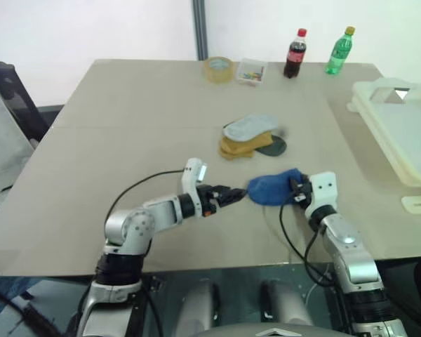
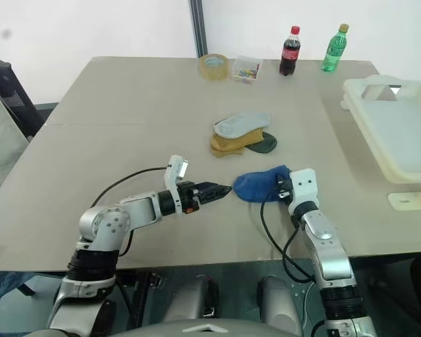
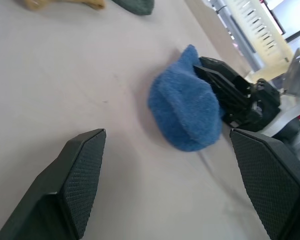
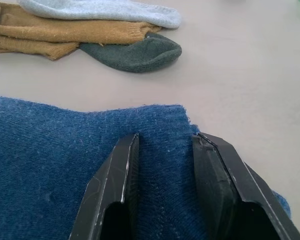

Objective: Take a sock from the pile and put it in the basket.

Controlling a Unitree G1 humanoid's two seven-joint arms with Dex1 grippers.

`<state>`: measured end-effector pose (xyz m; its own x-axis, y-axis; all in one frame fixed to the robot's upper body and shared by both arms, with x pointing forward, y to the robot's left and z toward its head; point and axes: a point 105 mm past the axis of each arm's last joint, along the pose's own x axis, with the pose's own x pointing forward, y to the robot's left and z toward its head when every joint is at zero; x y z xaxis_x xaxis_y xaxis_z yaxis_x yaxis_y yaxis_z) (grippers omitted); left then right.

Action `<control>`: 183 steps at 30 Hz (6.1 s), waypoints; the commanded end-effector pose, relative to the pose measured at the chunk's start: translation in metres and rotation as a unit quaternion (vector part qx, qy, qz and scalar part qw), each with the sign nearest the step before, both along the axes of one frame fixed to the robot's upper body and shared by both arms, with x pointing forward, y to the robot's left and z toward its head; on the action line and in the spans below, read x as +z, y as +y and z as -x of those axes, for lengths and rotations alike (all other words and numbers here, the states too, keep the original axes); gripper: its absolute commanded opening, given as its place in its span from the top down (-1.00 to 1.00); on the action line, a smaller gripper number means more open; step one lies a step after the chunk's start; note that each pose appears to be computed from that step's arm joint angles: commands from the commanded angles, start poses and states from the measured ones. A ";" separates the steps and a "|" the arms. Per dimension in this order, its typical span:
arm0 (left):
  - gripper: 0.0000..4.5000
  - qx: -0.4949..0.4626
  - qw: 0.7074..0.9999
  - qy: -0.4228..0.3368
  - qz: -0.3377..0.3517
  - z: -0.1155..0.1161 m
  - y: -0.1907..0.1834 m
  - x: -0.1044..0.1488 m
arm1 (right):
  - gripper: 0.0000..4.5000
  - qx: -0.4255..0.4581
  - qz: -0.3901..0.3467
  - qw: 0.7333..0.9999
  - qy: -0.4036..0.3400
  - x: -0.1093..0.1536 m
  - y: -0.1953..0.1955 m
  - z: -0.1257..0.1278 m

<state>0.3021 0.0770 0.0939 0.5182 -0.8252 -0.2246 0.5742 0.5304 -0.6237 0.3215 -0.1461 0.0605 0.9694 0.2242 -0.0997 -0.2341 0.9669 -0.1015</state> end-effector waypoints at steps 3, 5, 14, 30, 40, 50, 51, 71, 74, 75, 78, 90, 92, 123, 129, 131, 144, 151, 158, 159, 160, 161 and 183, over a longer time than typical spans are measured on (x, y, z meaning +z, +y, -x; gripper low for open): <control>-0.88 0.025 0.991 0.103 0.081 -0.002 -0.011 -0.010 | 0.23 -0.009 0.033 0.998 0.061 -0.034 -0.009 0.013; -0.88 0.027 0.989 0.119 0.080 -0.003 -0.014 -0.013 | 0.23 -0.010 0.032 0.998 0.061 -0.033 -0.010 0.012; -0.88 -0.020 0.967 0.237 0.092 0.007 -0.057 -0.026 | 0.23 -0.010 0.043 0.997 0.056 -0.031 -0.010 0.012; -0.88 -0.049 0.955 0.251 0.150 -0.001 -0.077 0.003 | 0.23 -0.010 0.052 0.997 0.057 -0.032 -0.009 0.018; -0.88 -0.091 0.936 0.228 0.252 -0.005 -0.095 0.041 | 0.23 -0.004 0.056 0.997 0.061 -0.034 -0.006 0.017; -0.88 -0.110 0.914 0.219 0.323 -0.007 -0.110 0.065 | 0.23 -0.001 0.065 0.996 0.062 -0.035 -0.005 0.017; -0.88 -0.111 0.913 0.220 0.326 -0.006 -0.112 0.066 | 0.23 -0.001 0.066 0.996 0.062 -0.035 -0.005 0.017; -0.88 -0.142 0.896 0.241 0.346 -0.007 -0.157 0.069 | 0.23 0.008 0.087 0.994 0.059 -0.035 -0.005 0.026; -0.88 -0.149 0.896 0.237 0.344 -0.006 -0.162 0.070 | 0.23 0.016 0.093 0.994 0.055 -0.033 -0.004 0.029; -0.88 -0.152 0.896 0.237 0.342 -0.005 -0.164 0.069 | 0.23 0.020 0.096 0.994 0.053 -0.032 -0.003 0.031; -0.88 -0.154 0.898 0.238 0.336 -0.005 -0.169 0.067 | 0.23 0.034 0.109 0.992 0.048 -0.029 -0.001 0.036; -0.88 -0.157 0.902 0.241 0.321 -0.010 -0.182 0.059 | 0.23 0.077 0.189 0.979 0.012 -0.003 -0.012 0.054; -0.88 -0.159 0.902 0.242 0.322 -0.010 -0.183 0.058 | 0.23 0.072 0.211 0.975 0.009 0.003 -0.022 0.058; -0.91 -0.174 0.903 0.237 0.314 -0.006 -0.190 0.053 | -0.97 0.111 0.103 0.988 0.016 0.068 -0.027 0.059; -0.91 -0.175 0.903 0.238 0.313 -0.005 -0.190 0.051 | -0.97 0.134 0.096 0.986 0.016 0.075 -0.020 0.061; -0.91 -0.175 0.903 0.238 0.313 -0.005 -0.190 0.050 | -0.97 0.130 0.100 0.986 0.016 0.075 -0.020 0.058; -0.91 -0.189 0.903 0.234 0.308 0.001 -0.193 0.050 | -0.97 0.020 0.118 0.992 0.027 0.065 -0.047 0.030; -0.91 -0.206 0.914 0.192 0.292 0.003 -0.191 0.054 | -0.97 0.008 0.062 0.997 0.034 0.065 -0.043 0.027; -0.91 -0.270 0.883 0.110 0.367 0.014 -0.164 0.093 | -0.97 -0.007 0.004 0.999 0.051 0.061 -0.040 0.022; -0.91 -0.274 0.881 0.105 0.372 0.015 -0.161 0.095 | -0.97 -0.010 -0.002 0.999 0.052 0.061 -0.040 0.021; -0.91 -0.277 0.878 0.102 0.377 0.016 -0.158 0.097 | -0.97 -0.014 -0.009 0.998 0.053 0.061 -0.041 0.020; -0.91 -0.279 0.875 0.101 0.381 0.017 -0.156 0.097 | -0.97 -0.020 -0.018 0.998 0.055 0.062 -0.042 0.020; -0.91 -0.246 0.910 0.107 0.317 0.010 -0.149 0.066 | -0.97 -0.110 -0.131 0.983 0.069 0.059 -0.056 0.007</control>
